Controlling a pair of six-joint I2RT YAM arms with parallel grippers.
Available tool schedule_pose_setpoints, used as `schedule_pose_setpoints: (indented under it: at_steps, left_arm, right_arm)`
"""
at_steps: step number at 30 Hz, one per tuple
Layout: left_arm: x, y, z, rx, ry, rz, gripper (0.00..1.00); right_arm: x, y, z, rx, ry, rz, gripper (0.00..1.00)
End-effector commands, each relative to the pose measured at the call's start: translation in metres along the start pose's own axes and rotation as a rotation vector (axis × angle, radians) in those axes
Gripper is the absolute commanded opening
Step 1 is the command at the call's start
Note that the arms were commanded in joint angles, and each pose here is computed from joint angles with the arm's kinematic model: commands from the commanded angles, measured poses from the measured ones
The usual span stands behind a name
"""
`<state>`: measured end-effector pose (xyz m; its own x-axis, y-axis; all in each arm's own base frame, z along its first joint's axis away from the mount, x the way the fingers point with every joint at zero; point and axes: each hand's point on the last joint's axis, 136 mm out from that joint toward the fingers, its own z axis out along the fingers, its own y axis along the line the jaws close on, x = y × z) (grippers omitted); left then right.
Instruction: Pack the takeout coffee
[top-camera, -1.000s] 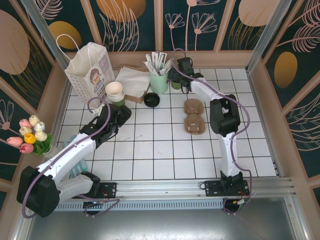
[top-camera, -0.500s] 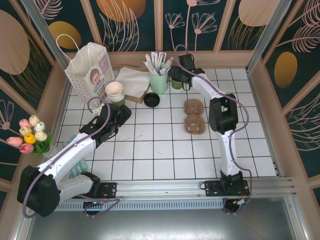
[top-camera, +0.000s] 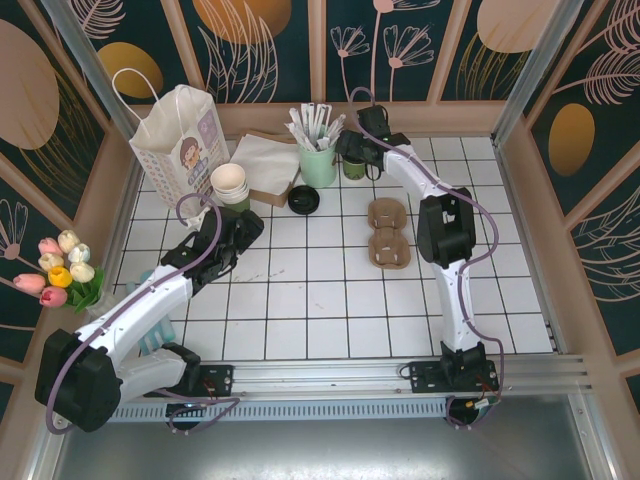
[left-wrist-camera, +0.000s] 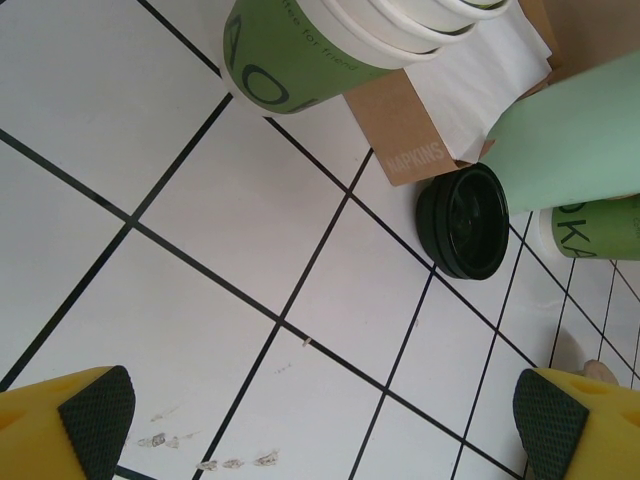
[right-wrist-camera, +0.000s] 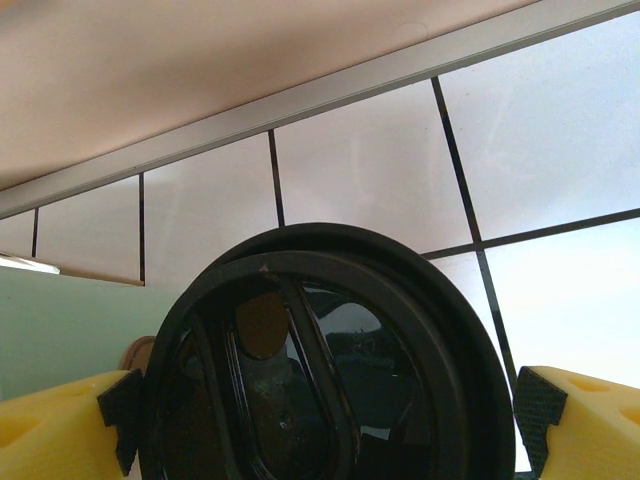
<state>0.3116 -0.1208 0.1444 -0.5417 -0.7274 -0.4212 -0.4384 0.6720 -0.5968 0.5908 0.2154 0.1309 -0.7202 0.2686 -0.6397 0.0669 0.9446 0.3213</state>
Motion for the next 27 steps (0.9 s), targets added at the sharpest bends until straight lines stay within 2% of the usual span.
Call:
schedule_pose_setpoints:
  at_steps: [1, 9, 22, 27]
  left_arm:
    - [-0.006, -0.008, -0.001, 0.027, -0.011, -0.006, 0.99]
    - [-0.006, -0.006, -0.002, 0.029, -0.015, -0.013, 0.99]
    - [-0.005, -0.005, -0.003, 0.035, -0.012, -0.020, 0.99]
    - [-0.014, -0.011, -0.011, 0.047, -0.034, -0.012, 0.98]
  right_arm:
    - [-0.012, 0.010, -0.012, -0.019, -0.021, -0.024, 0.96]
    - [-0.025, 0.012, -0.040, -0.025, -0.083, -0.025, 0.97]
    - [-0.026, 0.006, -0.071, -0.043, -0.155, -0.050, 0.98]
    - [-0.032, 0.003, -0.103, -0.064, -0.248, -0.036, 0.99]
